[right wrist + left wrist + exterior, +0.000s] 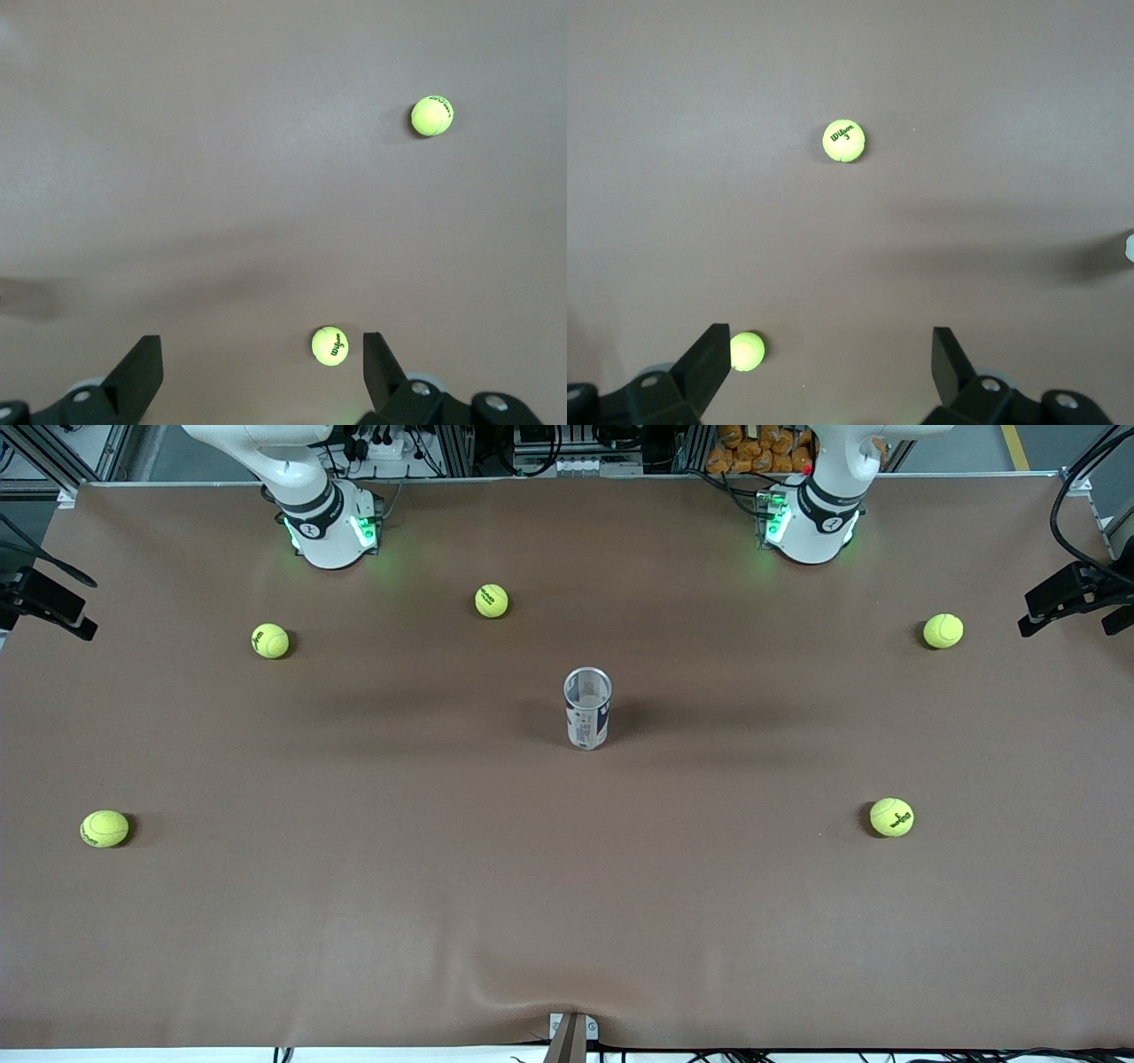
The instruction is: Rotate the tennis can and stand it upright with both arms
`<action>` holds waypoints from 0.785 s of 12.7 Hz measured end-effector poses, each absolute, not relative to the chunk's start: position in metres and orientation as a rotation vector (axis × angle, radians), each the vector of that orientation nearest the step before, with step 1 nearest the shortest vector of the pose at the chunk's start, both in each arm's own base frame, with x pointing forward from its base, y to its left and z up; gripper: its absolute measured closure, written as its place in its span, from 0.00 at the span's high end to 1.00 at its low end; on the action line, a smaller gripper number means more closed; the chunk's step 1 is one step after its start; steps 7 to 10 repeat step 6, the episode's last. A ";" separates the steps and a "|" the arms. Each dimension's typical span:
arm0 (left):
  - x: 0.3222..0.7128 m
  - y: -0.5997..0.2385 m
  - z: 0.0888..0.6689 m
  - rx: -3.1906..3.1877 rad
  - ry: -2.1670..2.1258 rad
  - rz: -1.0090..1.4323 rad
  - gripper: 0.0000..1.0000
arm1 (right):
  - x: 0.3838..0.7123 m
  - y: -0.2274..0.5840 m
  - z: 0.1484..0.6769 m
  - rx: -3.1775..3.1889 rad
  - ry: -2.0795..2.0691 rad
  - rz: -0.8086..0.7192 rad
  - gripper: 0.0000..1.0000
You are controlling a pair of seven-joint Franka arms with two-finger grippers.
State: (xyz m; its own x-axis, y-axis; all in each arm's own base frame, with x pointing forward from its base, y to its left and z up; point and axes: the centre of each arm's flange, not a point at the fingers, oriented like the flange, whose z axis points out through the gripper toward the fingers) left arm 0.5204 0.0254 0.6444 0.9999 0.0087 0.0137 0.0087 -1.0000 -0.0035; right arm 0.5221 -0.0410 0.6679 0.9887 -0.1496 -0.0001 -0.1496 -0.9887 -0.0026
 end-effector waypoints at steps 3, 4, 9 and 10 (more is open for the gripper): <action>0.520 0.025 0.644 -3.138 -0.014 -0.019 1.00 | 0.522 -0.041 0.668 -3.135 0.158 -0.001 1.00; 0.520 0.025 0.644 -3.138 -0.014 -0.019 1.00 | 0.522 -0.041 0.668 -3.136 0.142 -0.001 1.00; 0.520 0.025 0.643 -3.138 -0.017 -0.015 1.00 | 0.522 -0.041 0.668 -3.136 0.133 -0.001 1.00; 0.520 0.025 0.643 -3.138 -0.017 -0.015 1.00 | 0.522 -0.041 0.668 -3.136 0.133 -0.001 1.00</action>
